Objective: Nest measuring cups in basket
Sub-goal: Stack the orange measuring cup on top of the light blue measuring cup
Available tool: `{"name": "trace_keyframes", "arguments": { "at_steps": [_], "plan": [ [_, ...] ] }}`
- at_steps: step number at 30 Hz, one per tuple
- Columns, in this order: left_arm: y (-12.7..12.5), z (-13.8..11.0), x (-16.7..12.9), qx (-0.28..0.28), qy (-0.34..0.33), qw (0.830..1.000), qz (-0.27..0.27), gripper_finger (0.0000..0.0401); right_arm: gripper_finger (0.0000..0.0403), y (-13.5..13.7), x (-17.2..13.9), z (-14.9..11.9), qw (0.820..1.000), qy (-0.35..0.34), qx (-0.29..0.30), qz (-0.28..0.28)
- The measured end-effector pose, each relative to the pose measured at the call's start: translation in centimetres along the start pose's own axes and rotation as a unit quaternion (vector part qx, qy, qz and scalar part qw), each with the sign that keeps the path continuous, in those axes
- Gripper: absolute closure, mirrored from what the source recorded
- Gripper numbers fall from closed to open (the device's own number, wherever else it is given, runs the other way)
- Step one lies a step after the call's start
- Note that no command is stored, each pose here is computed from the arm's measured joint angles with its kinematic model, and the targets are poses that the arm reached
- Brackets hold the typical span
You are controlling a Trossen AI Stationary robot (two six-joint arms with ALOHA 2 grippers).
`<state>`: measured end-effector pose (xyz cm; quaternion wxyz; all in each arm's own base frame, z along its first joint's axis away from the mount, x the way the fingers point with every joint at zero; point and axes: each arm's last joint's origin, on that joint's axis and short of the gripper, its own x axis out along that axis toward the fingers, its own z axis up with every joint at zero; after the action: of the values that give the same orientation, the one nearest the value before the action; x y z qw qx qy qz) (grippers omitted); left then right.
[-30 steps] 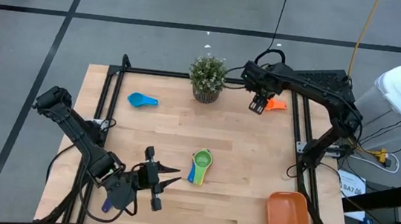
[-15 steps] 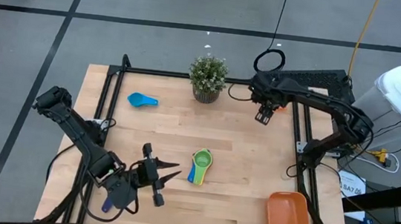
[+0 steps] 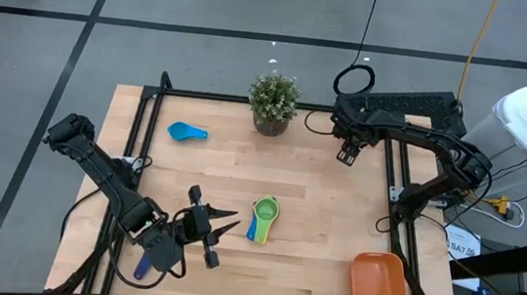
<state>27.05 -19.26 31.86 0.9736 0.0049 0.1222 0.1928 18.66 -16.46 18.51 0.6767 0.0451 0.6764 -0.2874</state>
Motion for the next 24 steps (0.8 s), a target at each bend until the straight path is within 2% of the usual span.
{"name": "trace_keyframes", "arguments": {
  "at_steps": [6,14,19,24],
  "plan": [
    [0.0,0.0,0.0,0.000,0.000,1.000,0.000,0.0299,0.0238,-0.5,0.2,0.1,1.000,-0.016,0.011,0.021],
    [0.0,0.0,-0.1,-0.005,0.000,1.000,-0.001,0.0299,0.0238,-1.1,0.3,0.5,0.999,-0.037,0.025,0.014],
    [-0.2,-0.1,-0.3,-0.007,0.000,1.000,-0.005,0.0299,0.0238,-1.4,0.5,0.6,0.996,-0.052,0.052,0.047],
    [-0.3,-0.1,-0.4,-0.011,0.001,1.000,-0.007,0.0299,0.0238,-2.0,0.6,0.5,0.995,-0.055,0.074,0.045]
  ]
}}
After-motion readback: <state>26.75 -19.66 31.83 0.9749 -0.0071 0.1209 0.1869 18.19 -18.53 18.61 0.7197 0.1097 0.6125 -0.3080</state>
